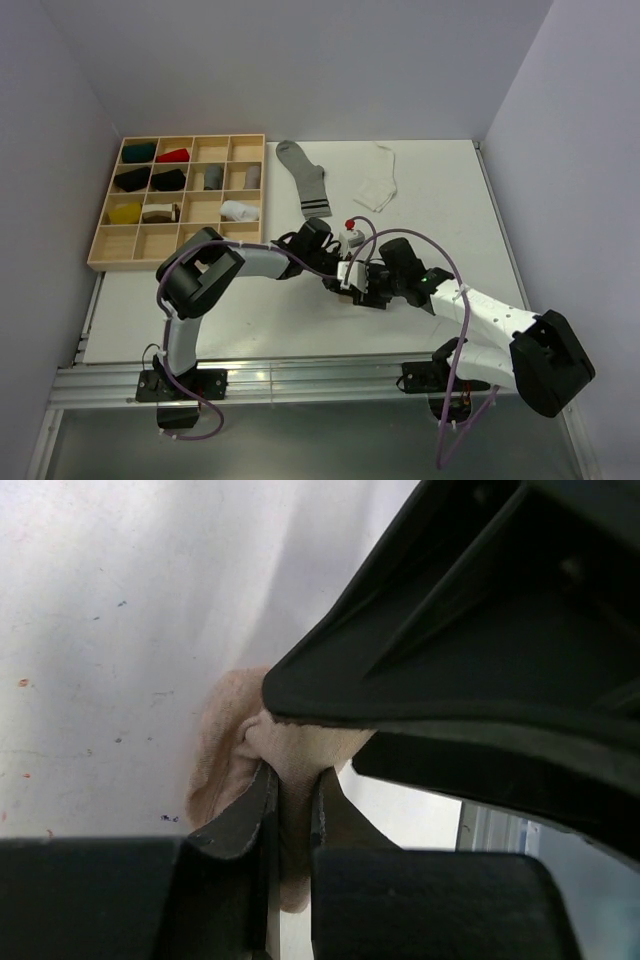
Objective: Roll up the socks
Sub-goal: Roll the sock at the center of the board.
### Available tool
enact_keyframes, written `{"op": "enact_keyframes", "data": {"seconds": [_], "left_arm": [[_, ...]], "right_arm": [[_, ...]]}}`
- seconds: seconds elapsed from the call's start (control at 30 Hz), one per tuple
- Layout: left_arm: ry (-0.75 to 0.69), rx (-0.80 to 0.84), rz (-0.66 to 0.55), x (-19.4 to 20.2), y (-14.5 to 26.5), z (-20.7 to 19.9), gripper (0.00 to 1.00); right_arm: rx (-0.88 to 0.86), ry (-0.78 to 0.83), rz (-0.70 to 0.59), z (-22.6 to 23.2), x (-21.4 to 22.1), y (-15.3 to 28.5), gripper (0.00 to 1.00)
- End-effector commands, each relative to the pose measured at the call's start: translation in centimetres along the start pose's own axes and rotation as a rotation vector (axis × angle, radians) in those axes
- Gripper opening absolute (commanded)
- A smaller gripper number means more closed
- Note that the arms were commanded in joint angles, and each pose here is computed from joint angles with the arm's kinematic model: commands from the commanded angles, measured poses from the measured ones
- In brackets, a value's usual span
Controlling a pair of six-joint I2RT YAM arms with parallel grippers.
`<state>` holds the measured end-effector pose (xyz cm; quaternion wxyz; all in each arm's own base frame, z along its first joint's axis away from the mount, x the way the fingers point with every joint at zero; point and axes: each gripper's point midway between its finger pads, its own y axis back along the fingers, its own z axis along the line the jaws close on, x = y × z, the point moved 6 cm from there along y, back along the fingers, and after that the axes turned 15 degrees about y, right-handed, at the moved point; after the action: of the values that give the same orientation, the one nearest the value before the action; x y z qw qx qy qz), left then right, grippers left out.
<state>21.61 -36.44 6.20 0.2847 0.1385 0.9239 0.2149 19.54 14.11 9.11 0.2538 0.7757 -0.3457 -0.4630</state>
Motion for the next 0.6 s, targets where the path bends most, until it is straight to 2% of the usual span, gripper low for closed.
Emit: {"op": "enact_keyframes", "data": {"seconds": [0.0,0.37,0.57], "left_arm": [[0.259,-0.171,0.287,9.2,0.1,4.2,0.0],[0.292,-0.124,0.299,9.1,0.1,4.1,0.01],[0.314,-0.099,0.301,9.1,0.1,4.1,0.01]], "right_arm": [[0.014,0.042,0.032,-0.2,0.2,-0.7,0.63],[-0.016,0.051,0.09,0.6,1.3,-1.6,0.59],[-0.037,0.05,0.104,0.9,1.6,-1.7,0.52]]}}
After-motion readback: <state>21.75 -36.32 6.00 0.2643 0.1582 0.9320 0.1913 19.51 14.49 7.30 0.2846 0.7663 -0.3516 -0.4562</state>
